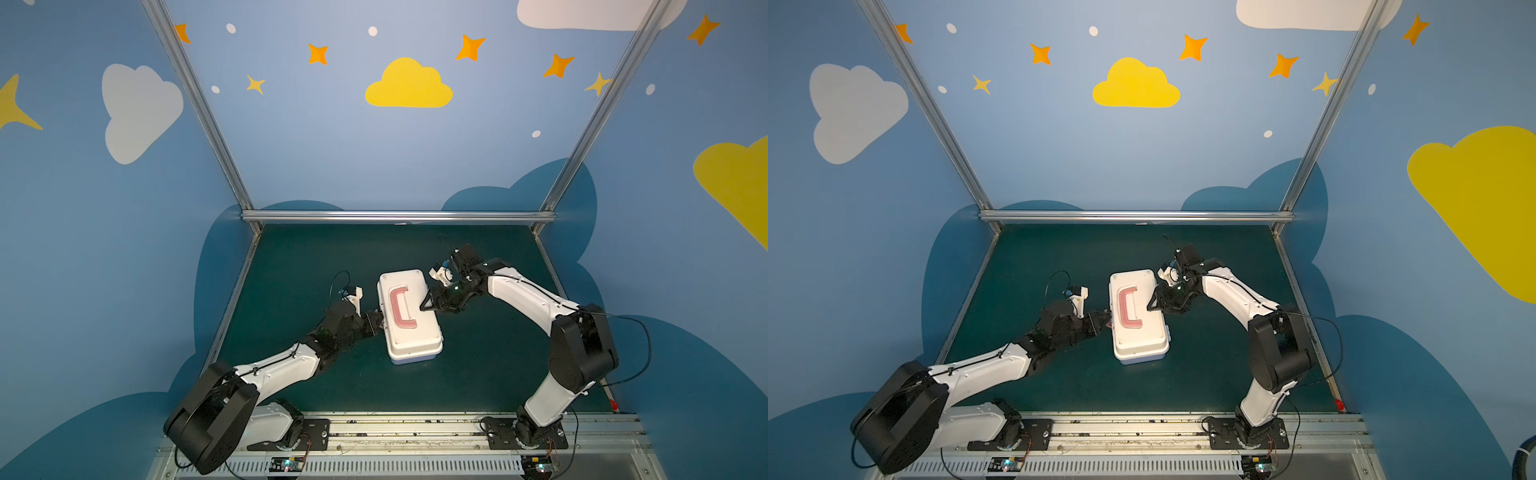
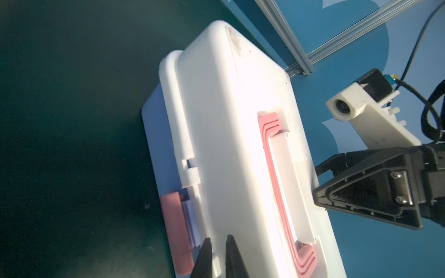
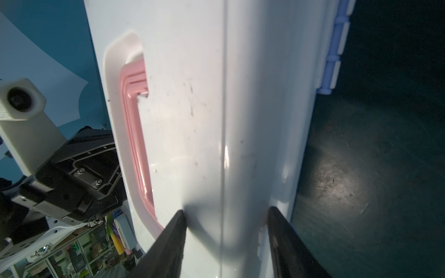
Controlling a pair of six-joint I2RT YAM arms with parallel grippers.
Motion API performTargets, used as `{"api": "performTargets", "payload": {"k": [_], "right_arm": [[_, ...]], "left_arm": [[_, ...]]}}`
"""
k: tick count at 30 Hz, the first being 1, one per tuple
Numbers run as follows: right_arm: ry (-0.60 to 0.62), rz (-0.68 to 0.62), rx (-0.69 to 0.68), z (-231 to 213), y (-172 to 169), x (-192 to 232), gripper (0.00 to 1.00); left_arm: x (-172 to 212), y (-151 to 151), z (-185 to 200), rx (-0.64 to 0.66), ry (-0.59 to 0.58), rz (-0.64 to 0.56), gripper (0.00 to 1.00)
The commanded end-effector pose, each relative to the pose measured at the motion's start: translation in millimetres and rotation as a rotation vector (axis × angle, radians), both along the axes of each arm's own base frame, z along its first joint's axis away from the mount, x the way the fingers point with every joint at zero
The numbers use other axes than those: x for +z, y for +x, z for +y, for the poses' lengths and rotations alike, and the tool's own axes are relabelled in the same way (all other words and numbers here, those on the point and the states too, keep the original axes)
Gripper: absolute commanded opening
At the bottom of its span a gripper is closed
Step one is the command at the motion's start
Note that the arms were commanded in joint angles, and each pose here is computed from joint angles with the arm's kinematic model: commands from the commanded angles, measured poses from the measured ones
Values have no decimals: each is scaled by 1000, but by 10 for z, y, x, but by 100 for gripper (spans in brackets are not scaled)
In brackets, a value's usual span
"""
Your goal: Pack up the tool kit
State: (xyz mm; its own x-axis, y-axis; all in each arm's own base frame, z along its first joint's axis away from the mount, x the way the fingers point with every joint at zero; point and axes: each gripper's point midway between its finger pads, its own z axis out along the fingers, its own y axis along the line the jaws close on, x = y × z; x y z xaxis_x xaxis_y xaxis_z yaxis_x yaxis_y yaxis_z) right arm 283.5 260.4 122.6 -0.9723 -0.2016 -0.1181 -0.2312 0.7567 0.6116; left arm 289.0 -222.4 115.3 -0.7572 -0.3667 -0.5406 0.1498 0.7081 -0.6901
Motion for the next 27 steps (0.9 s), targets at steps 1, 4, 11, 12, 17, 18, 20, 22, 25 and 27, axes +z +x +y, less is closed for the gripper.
{"api": "performTargets", "payload": {"k": [1, 4, 11, 12, 17, 18, 20, 22, 25, 27], "right_arm": [[-111, 109, 49, -49, -312, -418, 53], [-111, 109, 49, -46, -310, -420, 53], [-108, 110, 50, -32, -296, -425, 53], [-108, 113, 49, -33, -301, -424, 53], [-115, 110, 46, -57, -309, -416, 53], [-117, 111, 46, -61, -311, -423, 53], [-117, 109, 46, -59, -307, -426, 53], [-115, 111, 46, -56, -308, -428, 53], [-116, 112, 46, -59, -303, -436, 53], [-115, 112, 47, -58, -302, -443, 53]], "left_arm": [[-14, 43, 288, 73, 131, 15, 16], [-89, 24, 500, 125, 186, 48, 20], [-250, 30, 434, 89, 167, 80, 20], [-248, 41, 377, 68, 151, 78, 19], [-163, 80, 133, -19, 97, 46, 18], [-141, 79, 83, -37, 92, 42, 18], [-115, 76, 8, -59, 90, 37, 18], [-76, 62, -66, -85, 83, 24, 17], [-20, 40, -131, -99, 68, 7, 18], [16, 24, -188, -109, 54, -2, 18]]}}
